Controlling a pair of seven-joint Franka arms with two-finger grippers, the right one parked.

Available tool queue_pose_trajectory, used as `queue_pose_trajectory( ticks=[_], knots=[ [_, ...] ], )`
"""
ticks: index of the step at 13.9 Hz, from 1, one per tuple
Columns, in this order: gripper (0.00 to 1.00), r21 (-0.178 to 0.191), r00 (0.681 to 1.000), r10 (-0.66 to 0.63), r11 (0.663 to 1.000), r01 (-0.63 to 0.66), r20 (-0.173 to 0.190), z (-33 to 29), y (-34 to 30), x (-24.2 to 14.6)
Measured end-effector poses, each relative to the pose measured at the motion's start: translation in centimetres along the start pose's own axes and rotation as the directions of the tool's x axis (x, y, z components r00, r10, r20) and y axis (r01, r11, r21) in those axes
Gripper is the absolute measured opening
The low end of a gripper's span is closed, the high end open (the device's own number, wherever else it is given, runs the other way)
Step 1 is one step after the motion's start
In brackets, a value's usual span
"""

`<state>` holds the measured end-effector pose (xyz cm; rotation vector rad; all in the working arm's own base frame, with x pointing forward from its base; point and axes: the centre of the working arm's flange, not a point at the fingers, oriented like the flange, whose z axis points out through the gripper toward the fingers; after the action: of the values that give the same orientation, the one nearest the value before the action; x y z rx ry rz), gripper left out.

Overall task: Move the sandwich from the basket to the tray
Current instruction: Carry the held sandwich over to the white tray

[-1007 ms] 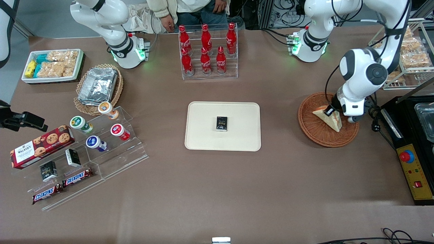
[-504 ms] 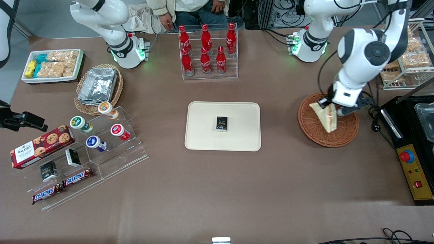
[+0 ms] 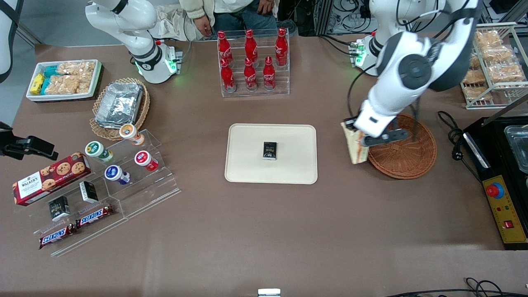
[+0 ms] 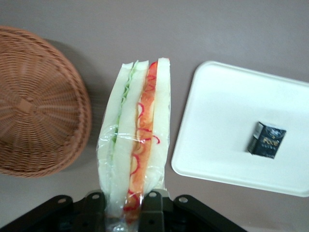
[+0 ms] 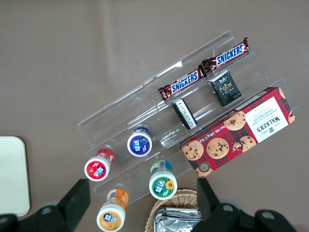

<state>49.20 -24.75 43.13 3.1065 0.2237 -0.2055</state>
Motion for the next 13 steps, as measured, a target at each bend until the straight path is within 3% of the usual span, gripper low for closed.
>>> queue_pose_trajectory(
  ticks=[2, 6, 13],
  knots=[
    [0.2, 0.002, 0.999, 0.051, 0.999, -0.051, 0.004, 1.6, 2.9, -1.1],
    [0.2, -0.028, 0.995, 0.093, 0.995, -0.094, -0.028, 5.6, 6.1, -1.1],
    [0.2, -0.053, 0.991, 0.112, 0.992, -0.116, -0.07, 12.8, 6.2, -2.7]
  ],
)
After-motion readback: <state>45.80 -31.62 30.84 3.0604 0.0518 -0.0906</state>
